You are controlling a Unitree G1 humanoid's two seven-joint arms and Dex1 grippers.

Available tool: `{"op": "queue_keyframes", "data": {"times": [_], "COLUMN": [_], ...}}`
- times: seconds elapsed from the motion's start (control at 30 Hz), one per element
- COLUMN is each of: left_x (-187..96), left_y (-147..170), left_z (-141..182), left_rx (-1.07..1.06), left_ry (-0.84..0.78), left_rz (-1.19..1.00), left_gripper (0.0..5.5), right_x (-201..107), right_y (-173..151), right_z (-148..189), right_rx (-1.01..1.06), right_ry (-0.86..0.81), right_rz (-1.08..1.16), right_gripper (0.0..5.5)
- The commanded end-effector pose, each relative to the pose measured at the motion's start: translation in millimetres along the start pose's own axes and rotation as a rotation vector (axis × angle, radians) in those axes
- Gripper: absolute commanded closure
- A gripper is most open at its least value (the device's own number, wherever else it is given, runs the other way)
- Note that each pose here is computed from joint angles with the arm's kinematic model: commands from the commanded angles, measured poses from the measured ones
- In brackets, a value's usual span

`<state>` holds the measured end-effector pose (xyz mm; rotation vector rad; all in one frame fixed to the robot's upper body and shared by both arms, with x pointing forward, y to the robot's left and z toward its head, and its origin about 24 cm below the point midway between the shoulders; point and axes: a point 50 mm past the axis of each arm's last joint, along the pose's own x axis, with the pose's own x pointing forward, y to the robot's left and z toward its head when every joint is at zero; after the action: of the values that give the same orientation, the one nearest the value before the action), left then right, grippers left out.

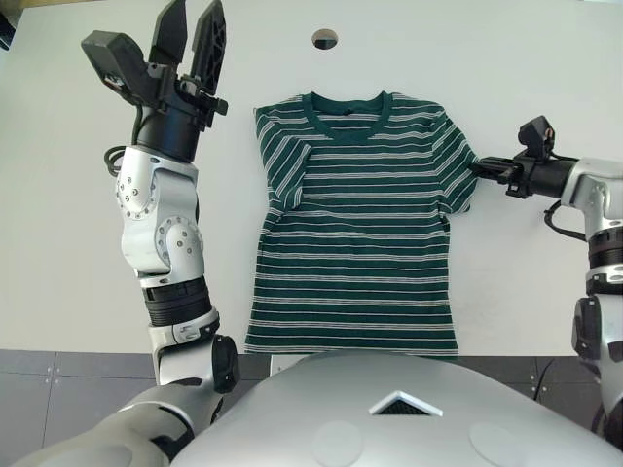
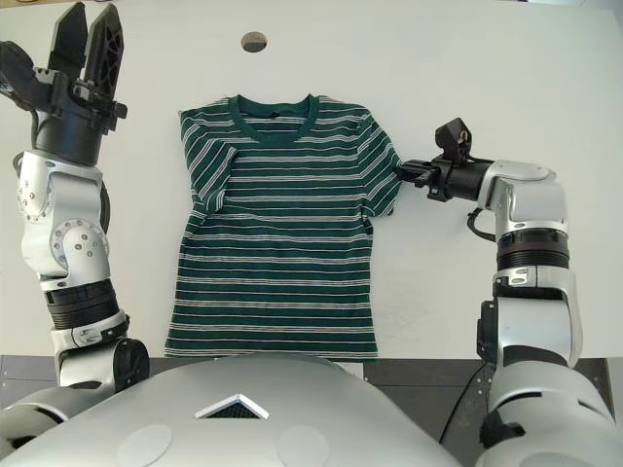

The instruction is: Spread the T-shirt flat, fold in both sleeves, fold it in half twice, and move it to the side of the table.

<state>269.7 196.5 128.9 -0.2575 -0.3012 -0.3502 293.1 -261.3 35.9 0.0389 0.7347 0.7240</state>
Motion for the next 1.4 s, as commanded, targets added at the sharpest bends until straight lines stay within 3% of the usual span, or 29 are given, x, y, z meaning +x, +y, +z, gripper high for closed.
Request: {"op": "queue_keyframes", "data": {"times": [0.03,0.47,0.83,1.4], "left_x": [0,-8,-8,-8], "left_y": [-1,15,15,17], "left_z": [-1,-18,-20,-26], "left_rx": [-0.005,-0.027,-0.039,-0.077], "left_ry": [0.009,0.021,0.011,0.01], "left_rz": [0.0,0.037,0.042,0.058], "left_gripper": [2.97,2.97,2.97,2.97], "right_x": [3,-6,-4,46], "right_y": [2,13,41,80], "right_z": [-9,32,50,50], "right_rx": [0.02,-0.088,-0.157,-0.152], "right_ry": [0.038,-0.043,-0.063,-0.087], "right_rz": [0.0,0.027,0.104,0.134], "right_gripper": [5.35,5.35,5.35,5.35]}}
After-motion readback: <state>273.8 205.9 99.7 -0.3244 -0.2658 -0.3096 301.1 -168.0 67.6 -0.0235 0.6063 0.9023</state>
